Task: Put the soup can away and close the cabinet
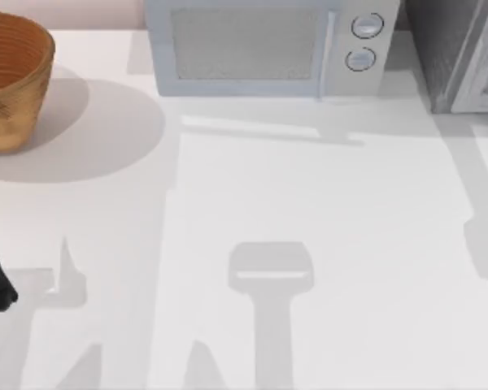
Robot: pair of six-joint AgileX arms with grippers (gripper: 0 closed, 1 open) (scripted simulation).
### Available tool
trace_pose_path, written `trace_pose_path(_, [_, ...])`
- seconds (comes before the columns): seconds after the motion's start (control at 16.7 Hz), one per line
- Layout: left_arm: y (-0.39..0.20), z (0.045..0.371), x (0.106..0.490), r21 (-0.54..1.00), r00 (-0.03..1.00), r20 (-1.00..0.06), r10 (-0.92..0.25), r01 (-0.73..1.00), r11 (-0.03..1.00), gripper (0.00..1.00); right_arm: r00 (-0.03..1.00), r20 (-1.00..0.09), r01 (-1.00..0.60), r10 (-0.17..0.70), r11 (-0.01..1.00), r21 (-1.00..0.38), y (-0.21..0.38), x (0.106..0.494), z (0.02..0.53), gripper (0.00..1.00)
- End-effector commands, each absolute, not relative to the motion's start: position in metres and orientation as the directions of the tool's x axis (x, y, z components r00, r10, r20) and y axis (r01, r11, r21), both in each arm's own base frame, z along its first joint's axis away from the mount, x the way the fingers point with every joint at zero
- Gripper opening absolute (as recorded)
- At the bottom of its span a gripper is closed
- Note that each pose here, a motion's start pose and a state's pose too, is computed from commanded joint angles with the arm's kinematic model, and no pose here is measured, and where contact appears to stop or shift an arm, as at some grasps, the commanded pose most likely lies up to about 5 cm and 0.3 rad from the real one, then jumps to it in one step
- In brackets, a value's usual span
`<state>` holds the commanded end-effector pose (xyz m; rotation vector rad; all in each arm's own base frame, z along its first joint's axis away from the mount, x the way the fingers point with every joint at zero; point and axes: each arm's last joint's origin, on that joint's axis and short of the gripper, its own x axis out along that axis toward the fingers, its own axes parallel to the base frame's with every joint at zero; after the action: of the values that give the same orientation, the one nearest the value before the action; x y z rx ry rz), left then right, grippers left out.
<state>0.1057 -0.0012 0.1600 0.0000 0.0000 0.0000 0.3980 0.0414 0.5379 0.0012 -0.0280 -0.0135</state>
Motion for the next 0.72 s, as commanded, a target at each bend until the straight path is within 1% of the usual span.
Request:
trace_pose_path(0.18, [-0.001, 0.16, 0.106, 0.0, 1.0, 0.0, 0.0, 0.0, 1.0, 1.0, 0.993, 0.117, 0.03, -0.029, 1.0, -0.008, 0.032, 0.365, 0.564, 1.0])
trace_pose_path(0.42, [-0.001, 0.16, 0.106, 0.0, 1.0, 0.0, 0.0, 0.0, 1.0, 1.0, 0.977, 0.212, 0.003, 0.004, 0.999, -0.032, 0.028, 0.307, 0.588, 1.0])
trace_pose_path(0.54, [-0.001, 0.16, 0.106, 0.0, 1.0, 0.0, 0.0, 0.0, 1.0, 1.0, 0.972, 0.234, -0.021, 0.031, 0.999, -0.045, 0.027, 0.276, 0.589, 1.0])
trace_pose_path(0.72, [-0.001, 0.16, 0.106, 0.0, 1.0, 0.0, 0.0, 0.0, 1.0, 1.0, 0.969, 0.239, -0.053, 0.065, 0.997, -0.06, 0.024, 0.233, 0.573, 1.0])
